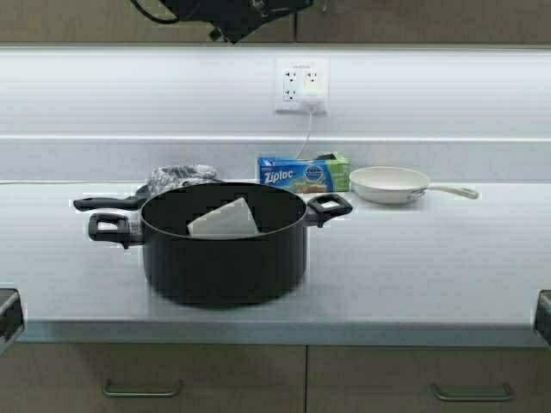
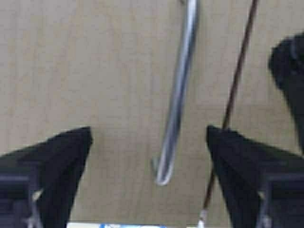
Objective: Open the cabinet, put the pot inside, then close it
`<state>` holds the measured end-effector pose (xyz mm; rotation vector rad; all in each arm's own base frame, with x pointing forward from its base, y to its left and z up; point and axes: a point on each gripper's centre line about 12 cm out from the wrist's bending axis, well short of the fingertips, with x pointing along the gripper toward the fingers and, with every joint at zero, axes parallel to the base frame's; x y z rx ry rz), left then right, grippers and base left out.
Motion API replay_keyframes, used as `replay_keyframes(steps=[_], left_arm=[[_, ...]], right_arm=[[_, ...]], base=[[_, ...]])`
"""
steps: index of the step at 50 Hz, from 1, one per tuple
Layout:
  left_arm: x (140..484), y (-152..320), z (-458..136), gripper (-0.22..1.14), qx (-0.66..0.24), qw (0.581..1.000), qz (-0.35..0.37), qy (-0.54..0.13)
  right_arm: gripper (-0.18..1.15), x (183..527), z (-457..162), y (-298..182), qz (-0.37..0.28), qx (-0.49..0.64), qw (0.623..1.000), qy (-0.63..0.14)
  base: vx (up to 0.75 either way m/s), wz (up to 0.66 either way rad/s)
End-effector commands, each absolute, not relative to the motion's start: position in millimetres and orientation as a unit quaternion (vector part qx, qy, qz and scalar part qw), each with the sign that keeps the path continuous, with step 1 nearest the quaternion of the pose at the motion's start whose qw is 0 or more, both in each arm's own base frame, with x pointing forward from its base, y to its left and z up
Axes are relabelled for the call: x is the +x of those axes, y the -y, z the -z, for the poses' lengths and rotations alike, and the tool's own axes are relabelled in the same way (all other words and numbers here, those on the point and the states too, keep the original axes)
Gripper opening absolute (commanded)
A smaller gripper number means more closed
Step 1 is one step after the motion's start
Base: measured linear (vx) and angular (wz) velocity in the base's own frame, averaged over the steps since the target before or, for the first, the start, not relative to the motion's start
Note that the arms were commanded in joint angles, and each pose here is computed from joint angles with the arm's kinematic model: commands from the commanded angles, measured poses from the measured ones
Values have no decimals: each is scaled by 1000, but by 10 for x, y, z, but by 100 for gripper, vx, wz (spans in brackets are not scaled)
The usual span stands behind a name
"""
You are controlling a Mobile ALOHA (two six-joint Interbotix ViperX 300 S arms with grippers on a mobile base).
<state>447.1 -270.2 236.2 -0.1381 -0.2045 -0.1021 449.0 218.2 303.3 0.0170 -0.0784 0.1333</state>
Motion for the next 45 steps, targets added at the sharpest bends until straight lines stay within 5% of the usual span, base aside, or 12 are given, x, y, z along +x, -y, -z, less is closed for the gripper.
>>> replay_keyframes(steps=[1, 11, 16, 19, 23, 26, 29, 33, 45], left_arm=[[4513, 2711, -2567, 102, -85, 987, 48, 125], [4594, 2694, -2635, 98, -91, 986, 43, 133], [4605, 2710, -2625, 81, -83, 987, 49, 125], [4615, 2716, -2620, 56, -84, 988, 52, 119], [4608, 2723, -2628, 8, -87, 988, 58, 111], [4599, 2731, -2652, -15, -87, 988, 64, 106], [4593, 2736, -2665, -9, -86, 989, 69, 101], [4567, 2730, -2693, 9, -83, 989, 74, 97], [4145, 2600, -2843, 3, -65, 989, 119, 52]], right_arm=[[103, 4528, -3236, -2161, -66, 18, 996, 58], [101, 4602, -3250, -2173, -64, 20, 996, 61], [90, 4624, -3254, -2189, -65, 20, 996, 61], [73, 4634, -3252, -2205, -69, 21, 996, 58], [31, 4630, -3262, -2218, -76, 21, 995, 53], [2, 4595, -3301, -2224, -81, 21, 995, 54], [-9, 4564, -3330, -2209, -82, 24, 995, 54], [5, 4517, -3385, -2185, -83, 25, 995, 56], [7, 4083, -3505, -2142, -146, 20, 989, 5]], base=[[0, 0], [0, 0], [-1, 0], [-1, -1], [-1, 0], [-2, -1], [-2, 0], [0, 1], [0, 0]])
